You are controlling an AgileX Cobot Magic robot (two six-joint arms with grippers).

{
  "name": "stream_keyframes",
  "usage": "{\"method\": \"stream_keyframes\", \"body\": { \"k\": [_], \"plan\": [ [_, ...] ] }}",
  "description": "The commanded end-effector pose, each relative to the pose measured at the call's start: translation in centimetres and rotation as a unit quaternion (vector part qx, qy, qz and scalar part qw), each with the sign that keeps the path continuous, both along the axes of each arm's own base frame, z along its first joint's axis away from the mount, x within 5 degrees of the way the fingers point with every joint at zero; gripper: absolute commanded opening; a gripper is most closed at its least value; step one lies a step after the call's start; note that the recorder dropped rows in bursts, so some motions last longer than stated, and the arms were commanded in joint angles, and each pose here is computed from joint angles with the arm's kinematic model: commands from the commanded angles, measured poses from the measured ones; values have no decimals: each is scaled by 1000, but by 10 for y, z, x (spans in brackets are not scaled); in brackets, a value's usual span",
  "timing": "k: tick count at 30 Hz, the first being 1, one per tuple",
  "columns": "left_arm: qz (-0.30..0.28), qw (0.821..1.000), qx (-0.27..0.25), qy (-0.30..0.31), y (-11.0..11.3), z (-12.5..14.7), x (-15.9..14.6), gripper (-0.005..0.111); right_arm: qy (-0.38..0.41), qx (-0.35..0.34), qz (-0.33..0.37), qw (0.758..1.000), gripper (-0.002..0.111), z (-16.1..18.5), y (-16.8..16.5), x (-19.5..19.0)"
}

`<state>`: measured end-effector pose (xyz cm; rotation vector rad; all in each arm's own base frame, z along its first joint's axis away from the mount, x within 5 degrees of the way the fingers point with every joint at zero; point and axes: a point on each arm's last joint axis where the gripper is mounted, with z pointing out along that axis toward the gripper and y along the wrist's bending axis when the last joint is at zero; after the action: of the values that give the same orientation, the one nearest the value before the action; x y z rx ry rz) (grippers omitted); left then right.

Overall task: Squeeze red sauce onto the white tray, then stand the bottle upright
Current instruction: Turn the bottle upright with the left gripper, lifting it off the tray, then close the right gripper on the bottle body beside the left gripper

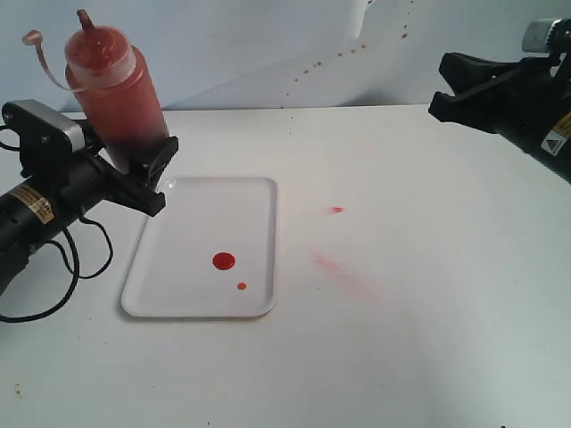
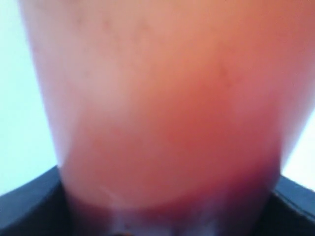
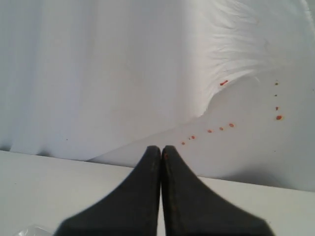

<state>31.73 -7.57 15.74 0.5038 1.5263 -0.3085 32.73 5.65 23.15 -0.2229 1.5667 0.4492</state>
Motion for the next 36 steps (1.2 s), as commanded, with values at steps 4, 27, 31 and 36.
{"method": "stream_keyframes", "body": {
  "k": [4,27,31,36],
  "plan": [
    [-46,994,-95,8,-9,16,5,0,-43,-10,47,998,0,7,6,-3],
    [-188,971,-98,109,-33,26,15,0,-59,0,72,996,74,11,10,-5],
    [-194,966,-115,128,-34,27,15,0,-57,1,84,995,96,10,18,-7],
    [-205,964,-107,129,-35,26,14,0,-55,-34,149,987,98,12,52,-13]
  ]
}}
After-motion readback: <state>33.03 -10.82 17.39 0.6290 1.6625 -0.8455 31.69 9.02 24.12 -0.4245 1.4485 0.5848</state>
